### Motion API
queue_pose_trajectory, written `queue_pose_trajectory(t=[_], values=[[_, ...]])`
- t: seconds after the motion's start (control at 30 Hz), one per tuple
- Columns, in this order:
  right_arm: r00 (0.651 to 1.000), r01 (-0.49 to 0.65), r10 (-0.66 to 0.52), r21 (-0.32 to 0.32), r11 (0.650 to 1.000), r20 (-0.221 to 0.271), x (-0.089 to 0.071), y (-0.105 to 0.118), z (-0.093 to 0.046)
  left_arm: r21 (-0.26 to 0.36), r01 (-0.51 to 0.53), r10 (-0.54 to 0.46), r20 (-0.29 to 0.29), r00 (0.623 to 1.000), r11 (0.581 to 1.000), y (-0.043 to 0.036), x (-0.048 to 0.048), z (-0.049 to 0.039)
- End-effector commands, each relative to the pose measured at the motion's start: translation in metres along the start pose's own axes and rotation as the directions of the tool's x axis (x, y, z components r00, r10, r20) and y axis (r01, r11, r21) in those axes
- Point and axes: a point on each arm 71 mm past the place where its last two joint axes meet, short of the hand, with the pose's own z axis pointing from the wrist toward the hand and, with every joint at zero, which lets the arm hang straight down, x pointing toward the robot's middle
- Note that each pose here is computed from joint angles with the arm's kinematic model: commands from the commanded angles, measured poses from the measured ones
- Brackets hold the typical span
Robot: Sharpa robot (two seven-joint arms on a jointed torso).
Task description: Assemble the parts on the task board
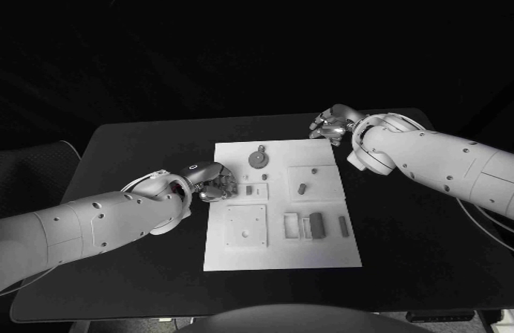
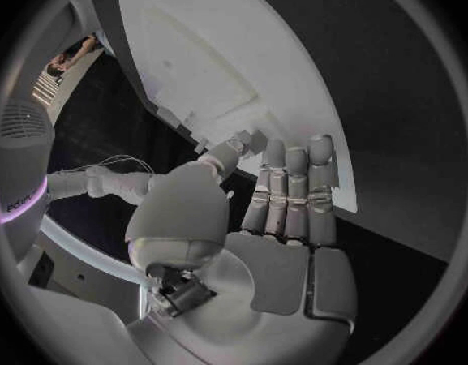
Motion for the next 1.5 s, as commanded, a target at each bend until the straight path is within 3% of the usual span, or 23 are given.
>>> queue_pose_trajectory(t=[0.03,1.3,1.5], values=[[1.000,0.004,-0.004,-0.004,1.000,-0.015,0.0012,0.0004,0.0000,-0.006,0.007,-0.007,-0.018,1.000,1.000,0.0005,0.0036,-0.0006],[1.000,0.003,-0.003,-0.004,1.000,-0.019,0.0015,0.0004,0.0000,-0.009,0.007,-0.007,0.007,1.000,1.000,0.0014,0.0015,-0.0014],[1.000,0.003,-0.003,-0.005,1.000,-0.020,0.0016,0.0005,0.0001,0.012,0.007,-0.007,0.034,0.999,1.000,-0.0004,-0.0003,-0.0018]])
